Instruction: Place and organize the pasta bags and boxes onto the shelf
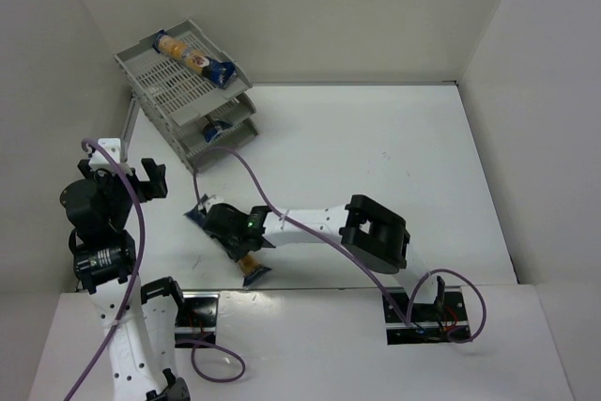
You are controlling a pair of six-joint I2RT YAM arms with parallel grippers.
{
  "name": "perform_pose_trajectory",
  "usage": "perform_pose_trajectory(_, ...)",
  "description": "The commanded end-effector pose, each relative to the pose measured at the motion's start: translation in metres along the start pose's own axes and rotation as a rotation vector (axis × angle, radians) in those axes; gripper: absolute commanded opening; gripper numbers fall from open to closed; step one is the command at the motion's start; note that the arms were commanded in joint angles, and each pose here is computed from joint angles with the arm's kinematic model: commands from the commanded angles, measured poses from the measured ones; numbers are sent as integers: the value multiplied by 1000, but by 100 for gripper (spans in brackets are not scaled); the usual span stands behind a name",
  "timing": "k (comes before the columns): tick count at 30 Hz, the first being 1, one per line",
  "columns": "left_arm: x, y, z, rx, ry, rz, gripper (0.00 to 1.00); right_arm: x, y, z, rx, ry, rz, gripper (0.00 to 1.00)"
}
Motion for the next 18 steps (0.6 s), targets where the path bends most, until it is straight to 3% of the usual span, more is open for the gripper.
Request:
perform_pose_trajectory(1,-5,1,4,-40,-10,-32,100,38,-30,-22,144,58,94,8)
perform_pose_trajectory(2,-5,1,4,-48,-9,-30,100,40,-27,-27,162,96,93,0)
perform_pose_trajectory(5,-12,4,5,-53,-26,-50,100,45,-15,-63,216,126,101,0)
perform_pose_trajectory(9,-13,1,7,-52,-33,-41,100,10,-2,-117,268,119,19,0)
perform_pose_trajectory(14,-20,-7,10,-41,-31,-34,100,-54,17,-116,68,145,-77,0)
perform_pose_trajectory(18,-33,-12,13,-34,-49,-50,100,-79,47,-113,-83,133,-114,0)
Point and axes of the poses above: each gripper's point midway between its finger pads, its own y axis back along the fingers, its own z axis along the line the jaws close on, x = y × z, the point moved 10 cm from there along y, back along the fingers, and after that the axes turned 11 degrees about -y, right-handed, at the moved point
